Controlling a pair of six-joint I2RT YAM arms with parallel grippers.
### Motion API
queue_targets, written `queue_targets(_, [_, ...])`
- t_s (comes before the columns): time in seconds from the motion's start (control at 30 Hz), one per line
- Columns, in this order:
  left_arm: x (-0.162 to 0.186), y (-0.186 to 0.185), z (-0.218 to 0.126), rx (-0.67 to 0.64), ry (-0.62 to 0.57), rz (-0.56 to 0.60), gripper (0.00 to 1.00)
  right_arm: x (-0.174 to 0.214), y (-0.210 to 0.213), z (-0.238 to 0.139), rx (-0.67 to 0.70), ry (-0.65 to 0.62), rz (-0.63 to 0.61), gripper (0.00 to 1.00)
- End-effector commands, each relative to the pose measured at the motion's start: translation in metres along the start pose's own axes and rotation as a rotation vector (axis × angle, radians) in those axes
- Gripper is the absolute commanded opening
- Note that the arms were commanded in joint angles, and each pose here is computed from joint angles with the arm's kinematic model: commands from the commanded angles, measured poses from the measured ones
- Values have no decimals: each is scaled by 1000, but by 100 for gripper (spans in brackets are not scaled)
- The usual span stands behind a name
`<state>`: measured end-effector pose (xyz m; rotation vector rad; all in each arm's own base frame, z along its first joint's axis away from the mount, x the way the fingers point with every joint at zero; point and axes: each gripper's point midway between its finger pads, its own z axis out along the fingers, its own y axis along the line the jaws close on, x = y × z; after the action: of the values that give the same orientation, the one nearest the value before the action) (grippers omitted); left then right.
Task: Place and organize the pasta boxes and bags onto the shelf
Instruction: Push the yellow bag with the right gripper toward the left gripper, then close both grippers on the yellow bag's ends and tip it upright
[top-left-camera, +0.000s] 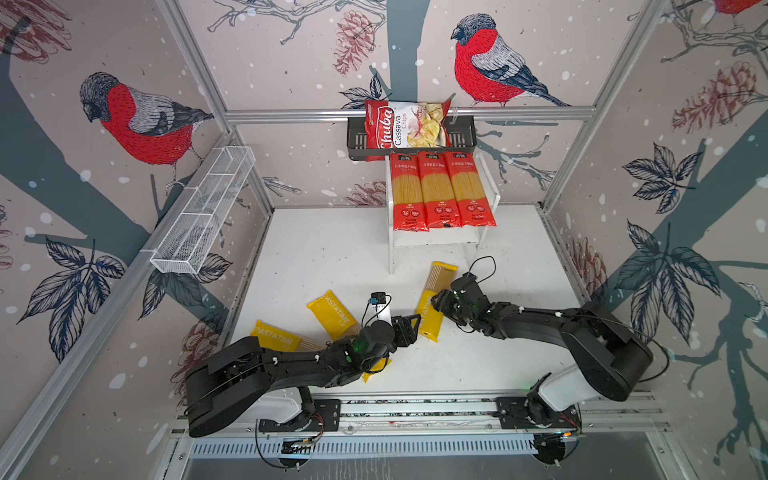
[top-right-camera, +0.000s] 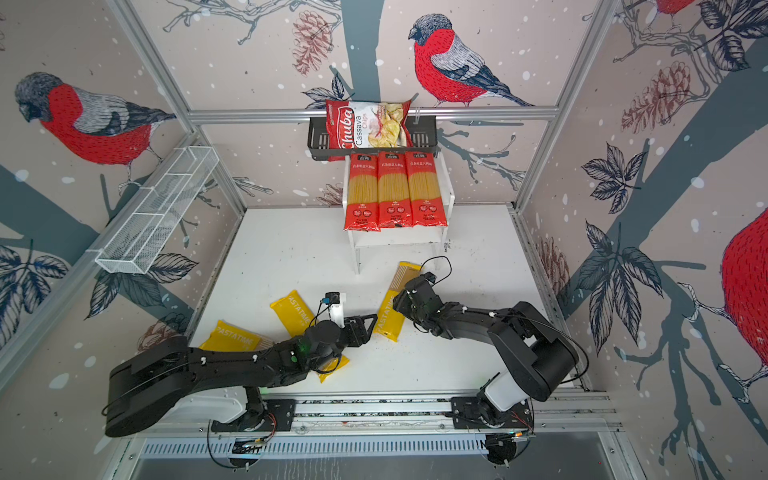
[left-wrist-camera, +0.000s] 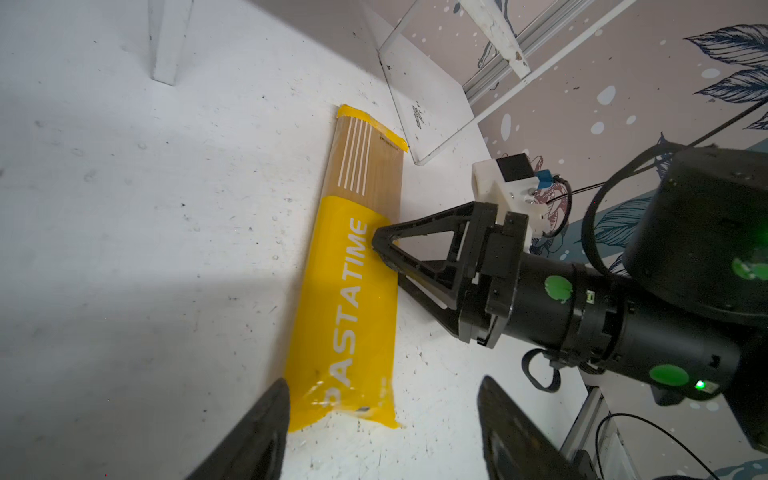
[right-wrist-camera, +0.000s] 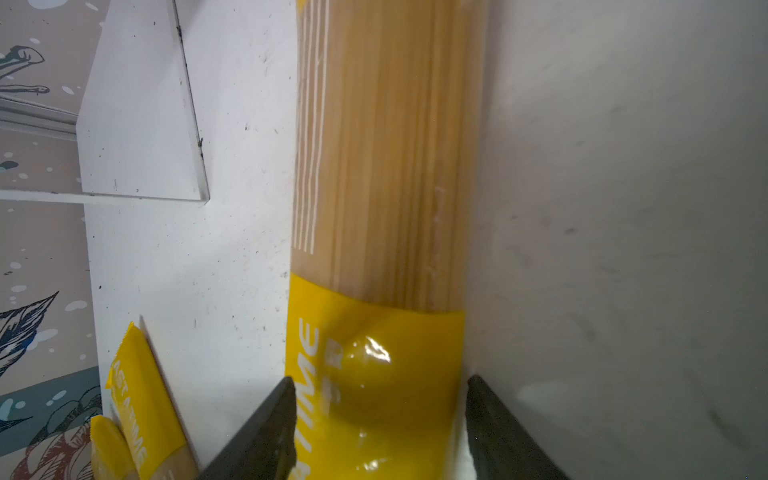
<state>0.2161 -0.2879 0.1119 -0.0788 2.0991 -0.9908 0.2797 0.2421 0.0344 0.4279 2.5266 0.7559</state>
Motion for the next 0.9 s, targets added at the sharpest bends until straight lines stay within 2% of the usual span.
queue_targets(0.0, [-6, 1, -1, 2, -3, 10, 70, 13, -18, -5, 74, 63, 12, 66])
queue_targets(0.27, [-26, 13, 20, 9, 63, 52, 71, 0, -24, -38, -85, 63, 62, 67])
queue_targets(0.43, [-14, 8, 46, 53, 155, 48, 70, -10, -41, -44, -130, 42, 109, 65])
queue_targets(0.6, [-9, 12, 64, 48, 191, 35, 69, -18, -37, -38, -141, 37, 101, 63])
queue_targets(0.73, [-1, 27, 79, -45, 238, 81, 69, -17, -34, -23, -150, 70, 113, 61])
queue_targets(0.87, [17, 25, 92, -5, 311, 52, 65, -15, -22, -8, -165, 87, 114, 60])
